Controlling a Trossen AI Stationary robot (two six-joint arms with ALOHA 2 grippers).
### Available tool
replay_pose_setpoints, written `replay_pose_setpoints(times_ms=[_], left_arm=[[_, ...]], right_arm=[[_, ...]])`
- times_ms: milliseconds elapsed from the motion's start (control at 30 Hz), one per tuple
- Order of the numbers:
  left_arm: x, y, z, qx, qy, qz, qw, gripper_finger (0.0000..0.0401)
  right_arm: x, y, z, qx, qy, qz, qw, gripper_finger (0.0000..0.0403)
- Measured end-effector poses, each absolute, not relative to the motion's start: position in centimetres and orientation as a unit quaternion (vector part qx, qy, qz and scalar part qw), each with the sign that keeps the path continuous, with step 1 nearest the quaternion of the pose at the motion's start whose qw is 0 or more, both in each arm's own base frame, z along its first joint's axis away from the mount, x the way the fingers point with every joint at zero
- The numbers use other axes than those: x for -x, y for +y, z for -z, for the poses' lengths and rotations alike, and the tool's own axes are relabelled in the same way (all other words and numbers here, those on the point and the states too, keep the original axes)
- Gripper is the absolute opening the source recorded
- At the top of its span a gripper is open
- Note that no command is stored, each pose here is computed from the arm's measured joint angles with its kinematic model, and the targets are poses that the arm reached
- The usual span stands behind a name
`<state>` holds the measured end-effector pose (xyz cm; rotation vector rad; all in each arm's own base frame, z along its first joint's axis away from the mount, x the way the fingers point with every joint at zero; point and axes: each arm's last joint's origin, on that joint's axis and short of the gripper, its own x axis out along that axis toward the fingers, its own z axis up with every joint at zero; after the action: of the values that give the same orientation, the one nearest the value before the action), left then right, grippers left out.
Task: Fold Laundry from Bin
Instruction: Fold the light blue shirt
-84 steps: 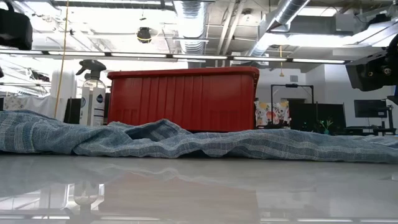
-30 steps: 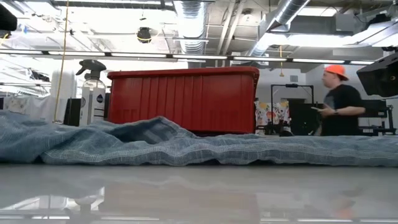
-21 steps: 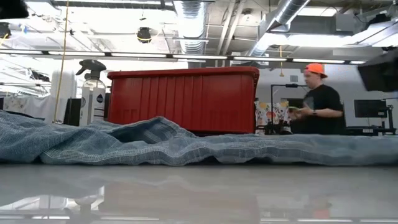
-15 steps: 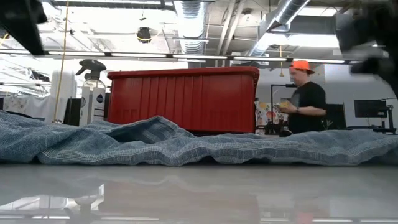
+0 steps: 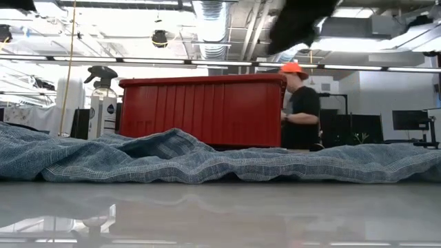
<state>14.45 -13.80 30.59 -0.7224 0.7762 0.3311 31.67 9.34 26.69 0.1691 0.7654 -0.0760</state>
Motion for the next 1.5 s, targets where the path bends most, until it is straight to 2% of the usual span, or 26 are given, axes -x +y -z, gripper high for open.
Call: replay_pose_setpoints(times_ms=[67, 167, 267, 533, 767, 933, 1033, 1100, 1367, 1500], left_arm=[[-13.7, -13.2, -31.4, 0.355, 0.355, -0.145, 0.853, 0.0147], [-12.9, -12.5, -32.2, 0.359, 0.327, -0.138, 0.863, 0.0147], [-12.6, -12.0, -32.5, 0.356, 0.321, -0.135, 0.867, 0.0147], [-12.6, -12.1, -32.4, 0.351, 0.329, -0.133, 0.867, 0.0147], [-12.6, -12.1, -32.4, 0.345, 0.331, -0.129, 0.869, 0.0147], [-12.6, -12.1, -32.4, 0.347, 0.327, -0.132, 0.869, 0.0147], [-12.6, -12.1, -32.4, 0.347, 0.327, -0.132, 0.869, 0.0147], [-12.6, -12.1, -32.4, 0.347, 0.327, -0.132, 0.869, 0.0147], [-12.7, -12.0, -32.5, 0.34, 0.309, -0.142, 0.877, 0.0147], [-12.7, -12.0, -32.5, 0.339, 0.309, -0.142, 0.877, 0.0147]], right_arm=[[-33.7, 8.9, -25.9, -0.052, 0.369, 0.031, 0.927, 0.0214], [-36.8, 8.7, -24.7, 0.048, 0.383, 0.007, 0.922, 0.0238], [-39.8, 8.7, -23.7, 0.113, 0.407, -0.005, 0.906, 0.0249], [-46.1, 8.7, -22.6, 0.186, 0.443, -0.045, 0.876, 0.025], [-48.2, 9.6, -19.7, 0.214, 0.489, -0.072, 0.843, 0.025], [-48.8, 9.5, -18.2, 0.227, 0.499, -0.049, 0.835, 0.0247], [-48.8, 9.3, -18.1, 0.234, 0.501, -0.033, 0.833, 0.0228], [-49.0, 9.0, -18.2, 0.23, 0.498, -0.02, 0.836, 0.02], [-49.1, 7.6, -18.1, 0.183, 0.508, -0.004, 0.842, 0.0029], [-48.6, 7.6, -19.7, 0.171, 0.5, 0.003, 0.849, 0.0021]])
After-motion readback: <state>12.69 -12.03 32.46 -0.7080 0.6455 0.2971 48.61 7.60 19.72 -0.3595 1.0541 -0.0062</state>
